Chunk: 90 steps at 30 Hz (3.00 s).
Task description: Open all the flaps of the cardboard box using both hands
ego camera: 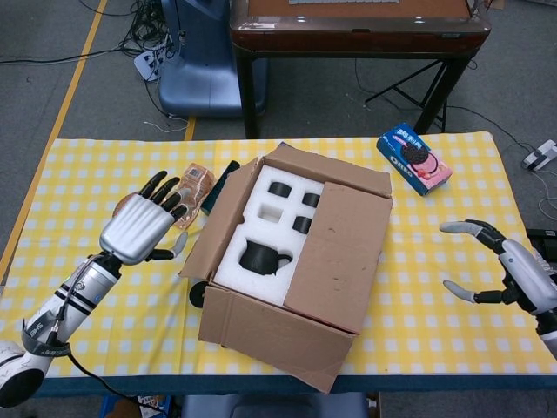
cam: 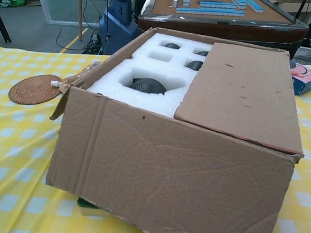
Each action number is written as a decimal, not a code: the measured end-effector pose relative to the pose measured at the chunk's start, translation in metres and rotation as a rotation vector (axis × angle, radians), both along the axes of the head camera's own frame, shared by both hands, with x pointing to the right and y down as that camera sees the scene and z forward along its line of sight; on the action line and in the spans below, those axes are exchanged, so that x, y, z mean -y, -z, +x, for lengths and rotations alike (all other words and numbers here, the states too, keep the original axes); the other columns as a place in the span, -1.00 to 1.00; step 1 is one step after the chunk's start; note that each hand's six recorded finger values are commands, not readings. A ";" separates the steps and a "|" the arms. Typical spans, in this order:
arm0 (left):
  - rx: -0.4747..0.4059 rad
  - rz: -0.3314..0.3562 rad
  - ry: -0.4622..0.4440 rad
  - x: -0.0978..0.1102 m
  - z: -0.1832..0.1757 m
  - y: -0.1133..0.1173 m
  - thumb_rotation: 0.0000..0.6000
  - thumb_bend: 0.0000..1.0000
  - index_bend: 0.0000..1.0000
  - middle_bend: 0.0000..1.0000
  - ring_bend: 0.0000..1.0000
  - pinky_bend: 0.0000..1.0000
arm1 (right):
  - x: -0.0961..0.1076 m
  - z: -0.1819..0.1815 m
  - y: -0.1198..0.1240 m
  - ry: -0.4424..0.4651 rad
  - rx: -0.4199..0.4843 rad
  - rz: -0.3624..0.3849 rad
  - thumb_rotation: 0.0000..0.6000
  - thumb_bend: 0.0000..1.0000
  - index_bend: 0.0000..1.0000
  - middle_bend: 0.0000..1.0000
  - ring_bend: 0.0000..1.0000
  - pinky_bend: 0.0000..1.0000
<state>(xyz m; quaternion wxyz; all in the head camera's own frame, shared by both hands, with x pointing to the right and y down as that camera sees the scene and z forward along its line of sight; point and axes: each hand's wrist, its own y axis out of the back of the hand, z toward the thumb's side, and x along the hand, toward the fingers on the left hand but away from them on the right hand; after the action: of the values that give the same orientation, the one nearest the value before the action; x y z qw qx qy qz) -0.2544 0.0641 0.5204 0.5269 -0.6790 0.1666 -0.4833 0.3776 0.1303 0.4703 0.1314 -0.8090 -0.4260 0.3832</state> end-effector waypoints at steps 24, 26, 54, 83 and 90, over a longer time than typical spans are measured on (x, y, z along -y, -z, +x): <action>-0.015 -0.028 0.404 -0.036 -0.124 -0.032 -0.35 -0.29 -0.26 -0.63 -0.82 -1.00 | 0.045 -0.143 -0.064 0.534 -0.245 0.161 1.00 0.79 -0.29 -0.28 -0.64 -0.80; -0.016 -0.034 0.409 -0.040 -0.127 -0.033 -0.35 -0.29 -0.25 -0.63 -0.82 -1.00 | 0.049 -0.158 -0.070 0.557 -0.238 0.170 1.00 0.79 -0.26 -0.27 -0.62 -0.80; -0.080 -0.024 0.392 -0.053 -0.138 -0.037 -0.35 -0.29 -0.24 -0.63 -0.83 -1.00 | 0.065 -0.229 -0.143 0.737 -0.390 0.196 1.00 0.82 -0.23 -0.25 -0.62 -0.80; -0.075 -0.040 0.405 -0.055 -0.145 -0.043 -0.35 -0.29 -0.23 -0.63 -0.83 -1.00 | 0.070 -0.212 -0.124 0.669 -0.379 0.185 1.00 0.82 -0.23 -0.01 -0.53 -0.80; -0.074 -0.047 0.400 -0.054 -0.142 -0.045 -0.36 -0.29 -0.23 -0.63 -0.83 -1.00 | 0.073 -0.199 -0.104 0.633 -0.374 0.189 1.00 0.82 -0.23 0.10 -0.38 -0.80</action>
<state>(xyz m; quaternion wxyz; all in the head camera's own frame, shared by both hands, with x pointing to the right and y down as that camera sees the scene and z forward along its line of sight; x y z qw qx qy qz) -0.3962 0.1181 0.5650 0.3979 -0.6619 0.3058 -0.5569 0.1788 0.0568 0.5747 0.3929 -0.8010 -0.1571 0.4235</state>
